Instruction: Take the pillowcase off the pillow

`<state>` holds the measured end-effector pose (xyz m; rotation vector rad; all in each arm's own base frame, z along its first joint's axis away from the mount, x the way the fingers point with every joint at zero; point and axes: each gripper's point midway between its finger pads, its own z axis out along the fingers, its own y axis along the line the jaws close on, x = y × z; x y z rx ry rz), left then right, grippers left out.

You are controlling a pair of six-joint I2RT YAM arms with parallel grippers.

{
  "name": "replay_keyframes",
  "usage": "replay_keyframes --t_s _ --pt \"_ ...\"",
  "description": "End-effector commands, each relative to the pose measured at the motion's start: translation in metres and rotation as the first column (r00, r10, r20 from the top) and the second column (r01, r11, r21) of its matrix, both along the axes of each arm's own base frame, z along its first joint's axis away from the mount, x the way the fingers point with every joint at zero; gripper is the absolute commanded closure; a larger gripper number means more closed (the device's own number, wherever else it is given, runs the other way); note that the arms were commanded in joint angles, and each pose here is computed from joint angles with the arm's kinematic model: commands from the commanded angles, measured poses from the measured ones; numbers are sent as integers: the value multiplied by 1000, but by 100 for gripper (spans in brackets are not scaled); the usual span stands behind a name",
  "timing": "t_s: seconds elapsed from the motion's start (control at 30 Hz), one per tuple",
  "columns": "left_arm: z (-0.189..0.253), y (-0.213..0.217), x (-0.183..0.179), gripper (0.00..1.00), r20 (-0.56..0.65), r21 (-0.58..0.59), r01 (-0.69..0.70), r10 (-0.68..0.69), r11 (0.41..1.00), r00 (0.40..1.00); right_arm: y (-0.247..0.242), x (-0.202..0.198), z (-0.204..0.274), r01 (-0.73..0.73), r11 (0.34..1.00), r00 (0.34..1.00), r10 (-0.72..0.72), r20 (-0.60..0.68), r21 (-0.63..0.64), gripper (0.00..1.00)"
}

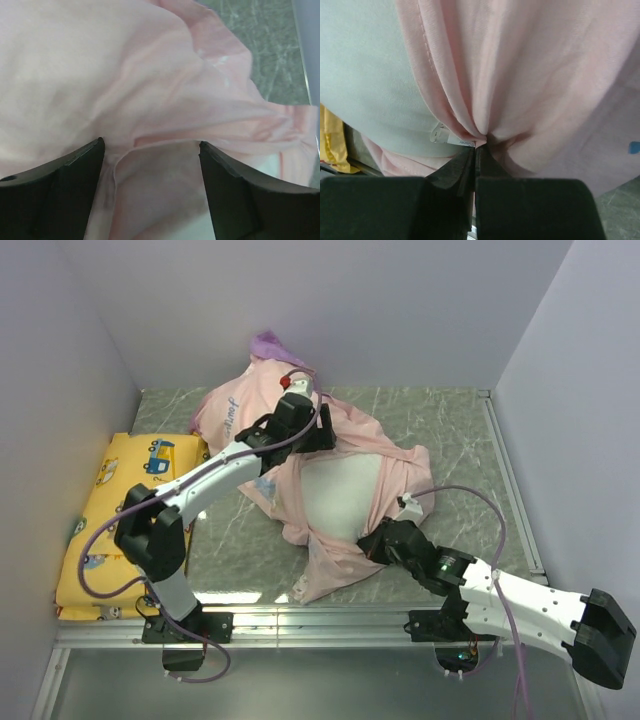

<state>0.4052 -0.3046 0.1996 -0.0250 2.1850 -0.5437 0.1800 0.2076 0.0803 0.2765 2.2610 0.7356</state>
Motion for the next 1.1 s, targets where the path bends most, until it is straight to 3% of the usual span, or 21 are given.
replay_keyframes --t_s 0.0,0.3,0.53,0.83,1.07 --pt "15 7 -22 16 20 34 24 -25 999 999 6 8 29 -5 1000 998 4 60 25 100" --pt "78 15 -45 5 141 18 67 -69 998 988 5 11 38 5 1000 997 -6 72 15 100" --pt "110 22 -83 2 198 87 57 -73 995 978 3 11 39 8 1000 997 -9 73 15 100" --pt "74 -4 -153 1 140 109 27 -43 994 989 3 10 50 5 999 996 -8 91 33 100" --pt "5 -27 -180 1 54 96 24 -29 995 998 -6 7 51 20 999 995 -24 98 41 100"
